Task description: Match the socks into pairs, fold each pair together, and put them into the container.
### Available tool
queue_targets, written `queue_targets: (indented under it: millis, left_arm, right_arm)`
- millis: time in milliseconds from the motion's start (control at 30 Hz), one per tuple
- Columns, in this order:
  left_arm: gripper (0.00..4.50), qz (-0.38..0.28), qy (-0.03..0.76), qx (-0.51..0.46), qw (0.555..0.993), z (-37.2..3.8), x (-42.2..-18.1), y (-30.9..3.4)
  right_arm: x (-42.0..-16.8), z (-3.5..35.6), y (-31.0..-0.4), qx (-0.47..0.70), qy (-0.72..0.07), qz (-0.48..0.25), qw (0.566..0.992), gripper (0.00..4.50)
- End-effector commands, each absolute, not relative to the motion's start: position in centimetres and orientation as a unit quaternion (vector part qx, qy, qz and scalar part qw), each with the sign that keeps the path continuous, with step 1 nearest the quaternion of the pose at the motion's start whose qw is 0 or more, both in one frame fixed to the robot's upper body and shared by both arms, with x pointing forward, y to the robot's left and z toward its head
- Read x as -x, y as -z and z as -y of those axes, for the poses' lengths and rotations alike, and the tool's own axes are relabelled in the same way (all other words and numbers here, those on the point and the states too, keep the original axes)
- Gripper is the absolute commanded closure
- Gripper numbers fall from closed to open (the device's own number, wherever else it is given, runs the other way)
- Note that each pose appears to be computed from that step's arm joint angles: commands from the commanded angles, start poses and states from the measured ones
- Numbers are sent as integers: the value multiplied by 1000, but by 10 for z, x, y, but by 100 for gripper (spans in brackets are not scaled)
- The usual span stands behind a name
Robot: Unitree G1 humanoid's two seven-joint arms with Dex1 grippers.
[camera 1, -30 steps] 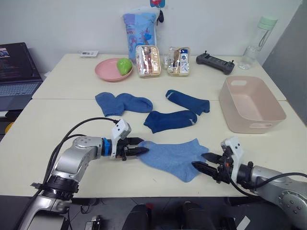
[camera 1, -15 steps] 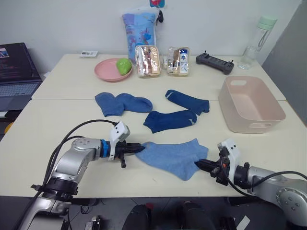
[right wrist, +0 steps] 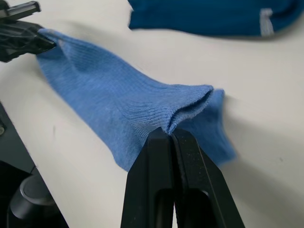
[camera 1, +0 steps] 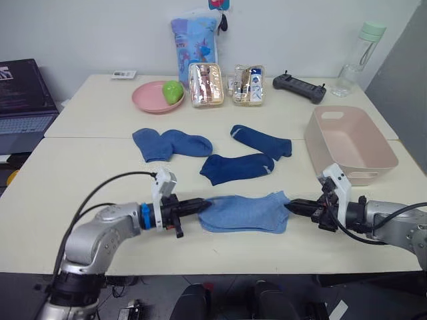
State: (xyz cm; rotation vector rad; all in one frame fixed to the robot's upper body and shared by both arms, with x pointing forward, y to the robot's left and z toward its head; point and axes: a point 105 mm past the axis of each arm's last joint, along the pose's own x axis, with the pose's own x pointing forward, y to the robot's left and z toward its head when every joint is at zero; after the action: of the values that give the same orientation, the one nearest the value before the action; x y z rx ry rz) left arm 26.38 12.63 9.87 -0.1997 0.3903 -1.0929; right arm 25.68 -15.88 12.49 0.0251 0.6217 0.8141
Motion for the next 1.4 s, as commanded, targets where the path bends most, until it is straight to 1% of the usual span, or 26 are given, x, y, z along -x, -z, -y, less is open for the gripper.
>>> queue_targets:
  millis: [33, 233, 367, 500, 733, 1033, 1200, 1400]
  left_arm:
    - [450, -164, 510, 93, 839, -117, -262, -99]
    - [450, -155, 496, 100, 849, -115, -265, -97]
    - [450, -160, 494, 95, 849, -118, -262, -91]
    - [450, -155, 481, 96, 858, -130, -266, -98]
    - [450, -157, 475, 92, 861, -137, -268, -98]
    - [450, -175, 484, 71, 854, -136, -265, -90]
    - [450, -175, 487, 68, 853, -133, -266, -88]
    - [450, -172, 484, 67, 855, -133, -269, -88]
  right_arm:
    - [-258, 161, -123, 10, -395, -306, 866, 448]
    - [-271, 169, -120, 29, -384, -298, 873, 448]
    - [-274, 166, -119, 37, -395, -283, 873, 448]
    - [-280, 158, -124, 39, -405, -257, 876, 448]
    - [-281, 147, -120, 32, -415, -253, 873, 448]
    - [-271, 146, -109, 37, -419, -282, 862, 448]
    - [-273, 149, -110, 38, -410, -282, 866, 448]
    - [-280, 150, -116, 40, -403, -266, 875, 448]
